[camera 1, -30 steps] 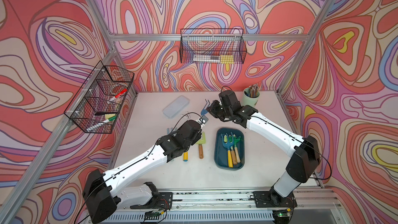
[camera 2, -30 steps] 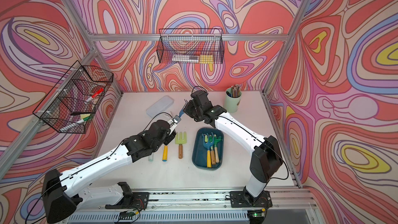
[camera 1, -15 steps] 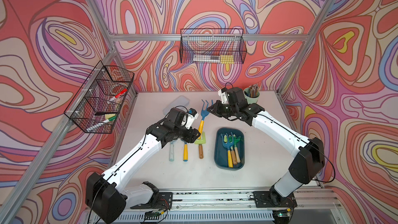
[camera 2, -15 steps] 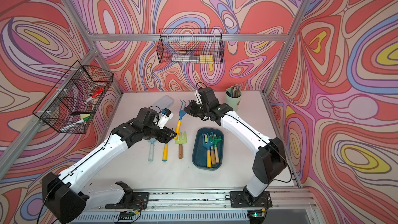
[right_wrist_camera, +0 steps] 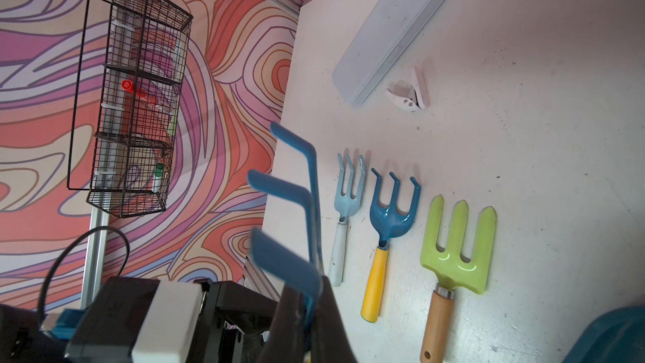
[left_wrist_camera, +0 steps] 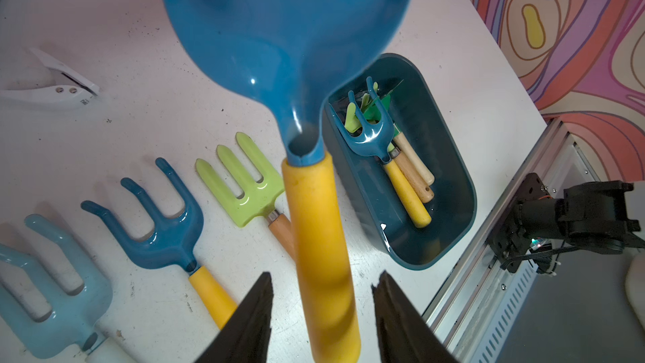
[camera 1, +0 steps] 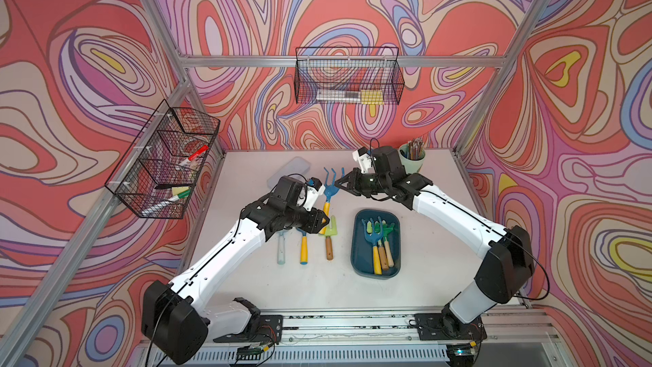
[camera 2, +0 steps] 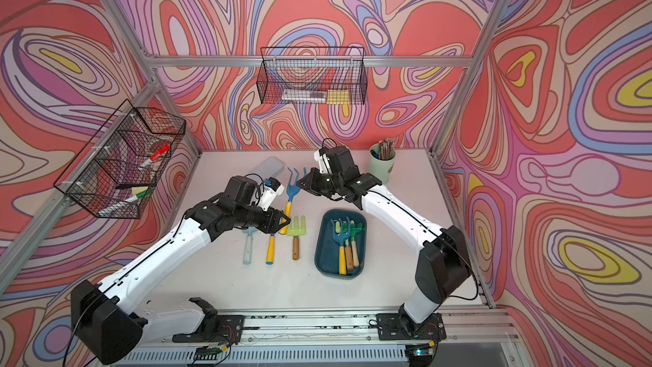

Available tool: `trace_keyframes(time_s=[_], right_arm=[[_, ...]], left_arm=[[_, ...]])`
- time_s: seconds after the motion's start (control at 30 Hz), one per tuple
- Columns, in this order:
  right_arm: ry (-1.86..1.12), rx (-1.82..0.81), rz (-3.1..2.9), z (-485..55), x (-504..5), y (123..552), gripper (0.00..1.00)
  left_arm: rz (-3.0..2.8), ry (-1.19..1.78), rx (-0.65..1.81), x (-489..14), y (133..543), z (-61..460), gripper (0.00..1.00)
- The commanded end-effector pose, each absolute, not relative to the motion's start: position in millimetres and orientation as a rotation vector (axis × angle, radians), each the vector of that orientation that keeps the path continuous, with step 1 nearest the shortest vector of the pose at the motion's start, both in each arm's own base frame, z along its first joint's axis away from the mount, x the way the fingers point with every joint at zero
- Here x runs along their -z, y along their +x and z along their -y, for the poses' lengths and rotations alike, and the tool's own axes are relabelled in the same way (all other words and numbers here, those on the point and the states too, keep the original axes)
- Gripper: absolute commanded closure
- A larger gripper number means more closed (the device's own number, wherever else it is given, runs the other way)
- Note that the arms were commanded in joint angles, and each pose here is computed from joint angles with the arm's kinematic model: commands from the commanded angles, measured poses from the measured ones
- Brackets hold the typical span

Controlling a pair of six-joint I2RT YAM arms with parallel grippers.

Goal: Take the hand rake out of the storage box
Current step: Pick up the rake from the storage box.

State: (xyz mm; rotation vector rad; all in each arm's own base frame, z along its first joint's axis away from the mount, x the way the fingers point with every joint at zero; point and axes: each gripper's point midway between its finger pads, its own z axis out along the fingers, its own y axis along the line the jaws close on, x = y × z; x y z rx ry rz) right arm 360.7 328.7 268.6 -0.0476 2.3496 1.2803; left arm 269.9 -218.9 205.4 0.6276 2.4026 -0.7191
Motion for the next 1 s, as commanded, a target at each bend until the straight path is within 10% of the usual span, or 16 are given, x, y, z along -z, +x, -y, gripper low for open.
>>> trace_keyframes(time_s=[0.0,0.57,0.8,0.97], right_arm=[[-0.062,-1.358,-2.266,-331,-292,357,1.0],[-0.071,-1.41,-2.266,-335,-289,350,1.0],[-0.066,-1.317,-2.309,-327,-277,352,0.43],[-0.092,-1.175,-2.327,-315,-285,357,0.36]], left_arm=[[-2.363,0.613,0.752,-218,271,220,0.51],[-2.378,0.563,0.7,-211,277,211,0.78],[-2.42,0.512,0.616,-204,283,199,0.84],[-2.497,0.413,0.45,-196,290,171,0.84]])
